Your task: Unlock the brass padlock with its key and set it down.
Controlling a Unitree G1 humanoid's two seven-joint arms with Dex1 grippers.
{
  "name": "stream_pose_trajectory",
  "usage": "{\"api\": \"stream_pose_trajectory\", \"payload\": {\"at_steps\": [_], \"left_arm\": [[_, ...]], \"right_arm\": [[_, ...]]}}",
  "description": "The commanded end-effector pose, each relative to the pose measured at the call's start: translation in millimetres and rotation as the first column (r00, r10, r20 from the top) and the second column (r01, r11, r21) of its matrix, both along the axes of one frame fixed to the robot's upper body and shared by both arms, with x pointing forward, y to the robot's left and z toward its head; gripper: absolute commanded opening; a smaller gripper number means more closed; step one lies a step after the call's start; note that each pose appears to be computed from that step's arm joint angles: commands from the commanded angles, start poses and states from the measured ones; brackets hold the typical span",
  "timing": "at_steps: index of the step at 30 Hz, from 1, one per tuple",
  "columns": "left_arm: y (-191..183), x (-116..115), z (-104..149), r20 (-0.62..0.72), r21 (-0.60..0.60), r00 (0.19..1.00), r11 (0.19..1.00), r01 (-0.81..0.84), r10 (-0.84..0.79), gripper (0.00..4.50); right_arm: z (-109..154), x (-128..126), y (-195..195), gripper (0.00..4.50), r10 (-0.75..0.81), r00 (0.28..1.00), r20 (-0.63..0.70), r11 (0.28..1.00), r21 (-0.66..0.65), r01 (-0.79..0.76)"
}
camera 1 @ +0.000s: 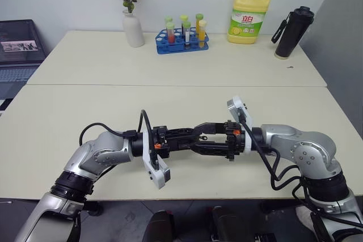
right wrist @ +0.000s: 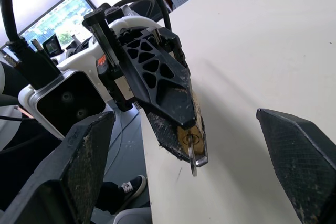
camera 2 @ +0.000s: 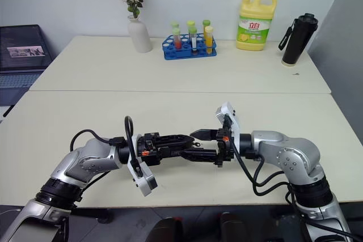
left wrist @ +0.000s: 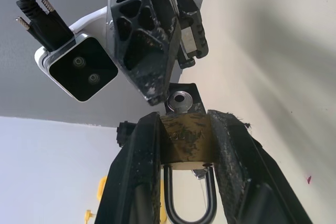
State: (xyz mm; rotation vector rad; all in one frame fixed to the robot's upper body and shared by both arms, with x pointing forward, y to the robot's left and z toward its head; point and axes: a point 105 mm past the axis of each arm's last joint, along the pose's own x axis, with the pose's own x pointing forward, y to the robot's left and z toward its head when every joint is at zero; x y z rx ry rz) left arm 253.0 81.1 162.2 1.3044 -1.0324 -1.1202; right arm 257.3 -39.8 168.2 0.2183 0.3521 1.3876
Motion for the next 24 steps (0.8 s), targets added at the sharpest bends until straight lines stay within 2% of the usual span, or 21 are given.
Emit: {"api": "stream_pose_trajectory", "payload": {"at_steps": [1,4,10,15,24], "left_arm": [[-3.1,-3.0,10.1,0.018,-0.032,1.000,0.999,0.024,-0.023,0.98],[-3.1,-3.0,10.1,0.017,-0.033,1.000,0.999,0.021,-0.021,0.98],[-4.0,-3.5,10.2,0.014,-0.040,1.000,0.999,0.018,-0.018,0.98],[-3.7,-3.2,10.5,0.007,-0.047,1.000,0.999,0.016,-0.015,0.98],[-4.2,-7.0,10.6,-0.052,-0.071,0.998,0.997,0.039,-0.043,0.98]], "right_arm": [[9.7,-1.9,1.4,4.50,0.010,1.000,0.029,1.000,0.027,-0.011],[8.8,-1.7,1.6,3.91,0.009,1.000,0.025,1.000,0.026,-0.010],[10.0,-2.5,2.6,1.77,0.015,1.000,0.020,0.999,0.037,-0.016],[11.1,-2.3,3.4,0.22,0.019,1.000,0.023,0.999,0.040,-0.020],[14.4,-1.9,3.6,0.19,0.034,0.999,0.036,0.998,0.045,-0.036]]}}
